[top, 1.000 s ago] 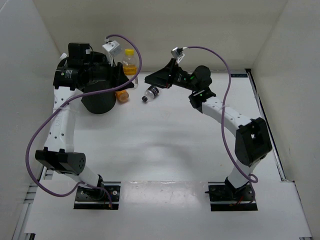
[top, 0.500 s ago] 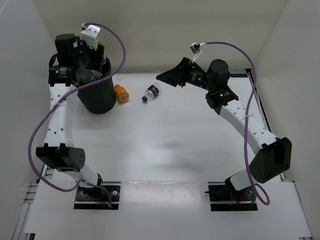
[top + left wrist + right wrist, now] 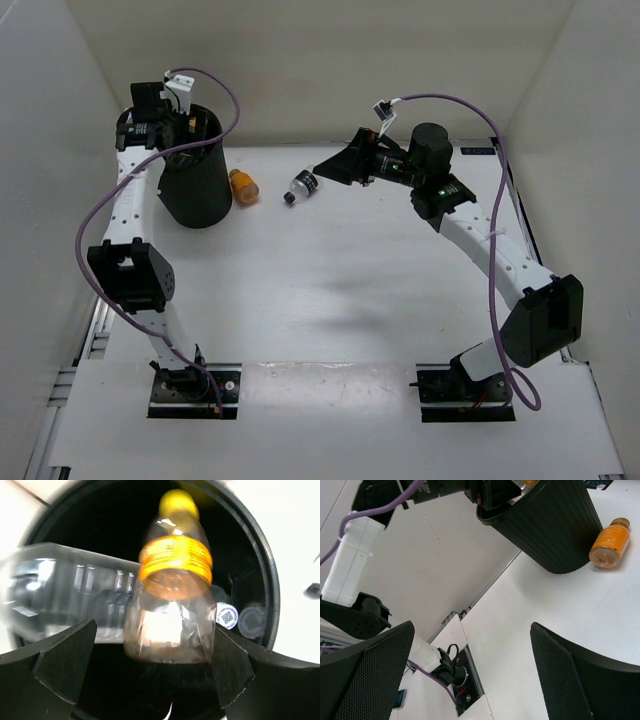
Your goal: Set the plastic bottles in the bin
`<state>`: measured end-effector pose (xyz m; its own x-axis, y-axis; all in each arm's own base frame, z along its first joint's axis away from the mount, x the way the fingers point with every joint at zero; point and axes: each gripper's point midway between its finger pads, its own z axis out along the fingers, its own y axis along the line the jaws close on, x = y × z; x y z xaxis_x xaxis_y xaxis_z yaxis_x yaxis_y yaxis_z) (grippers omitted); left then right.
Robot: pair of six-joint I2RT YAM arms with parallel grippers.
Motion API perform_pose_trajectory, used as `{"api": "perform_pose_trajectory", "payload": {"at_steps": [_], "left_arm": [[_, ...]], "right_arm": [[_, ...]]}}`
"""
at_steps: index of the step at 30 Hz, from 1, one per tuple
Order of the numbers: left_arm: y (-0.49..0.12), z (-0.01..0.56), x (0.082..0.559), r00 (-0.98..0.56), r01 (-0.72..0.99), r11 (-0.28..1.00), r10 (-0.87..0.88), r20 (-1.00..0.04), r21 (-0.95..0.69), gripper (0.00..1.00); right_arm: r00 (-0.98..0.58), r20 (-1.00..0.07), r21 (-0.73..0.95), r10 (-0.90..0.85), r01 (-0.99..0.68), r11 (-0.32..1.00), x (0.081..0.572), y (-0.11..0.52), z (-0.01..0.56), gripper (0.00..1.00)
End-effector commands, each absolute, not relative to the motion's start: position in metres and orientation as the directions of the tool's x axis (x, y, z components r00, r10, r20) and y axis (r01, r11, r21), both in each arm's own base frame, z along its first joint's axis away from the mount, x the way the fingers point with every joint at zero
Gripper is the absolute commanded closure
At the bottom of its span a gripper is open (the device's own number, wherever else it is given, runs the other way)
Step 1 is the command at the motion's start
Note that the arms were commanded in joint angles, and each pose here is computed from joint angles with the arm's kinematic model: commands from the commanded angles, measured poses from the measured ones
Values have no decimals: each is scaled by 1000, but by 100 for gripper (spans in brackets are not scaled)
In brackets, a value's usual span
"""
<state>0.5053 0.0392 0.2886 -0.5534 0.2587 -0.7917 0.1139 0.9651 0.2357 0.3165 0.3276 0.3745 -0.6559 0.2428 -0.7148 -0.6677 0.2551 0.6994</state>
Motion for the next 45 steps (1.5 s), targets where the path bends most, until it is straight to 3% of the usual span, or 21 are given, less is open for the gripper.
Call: {"api": "perform_pose_trajectory", "payload": {"at_steps": [1, 8, 11, 16, 19, 21, 26, 35, 40, 45], "left_arm": [[34, 382, 480, -383, 26, 970, 233, -894, 242, 0], [35, 445, 461, -264, -89, 962, 228, -937, 259, 0], [-9, 453, 452, -210, 54, 958, 287, -935, 282, 0], [-112, 397, 442, -196, 373, 838, 491, -849, 398, 0], [-153, 341, 452, -245, 488, 777, 559, -792, 397, 0], [-163, 311, 462, -290, 508, 764, 587, -756, 398, 0], [-204, 227, 499, -365, 601, 714, 645, -671, 360, 0], [-249, 155, 546, -369, 689, 672, 647, -668, 271, 0], [-244, 131, 580, -416, 578, 742, 627, -659, 341, 0], [-255, 107, 579, -436, 613, 749, 586, -683, 251, 0]], "right_arm": [[-600, -757, 652, 257, -714, 254, 309, 321, 392, 0], [-633, -739, 673, 230, -694, 254, 310, 324, 380, 0], [-638, -734, 678, 234, -667, 309, 317, 321, 370, 0], [-616, -722, 682, 316, -556, 474, 344, 293, 348, 0], [-603, -683, 692, 412, -353, 630, 363, 252, 323, 0], [-578, -671, 627, 465, -107, 772, 376, 205, 286, 0], [-573, -691, 455, 440, 129, 881, 368, 136, 244, 0], [-671, -665, 301, 328, 162, 940, 346, 105, 189, 0], [-696, -644, 306, 318, 147, 941, 345, 104, 181, 0], [-713, -636, 284, 297, 142, 948, 348, 98, 173, 0]]}}
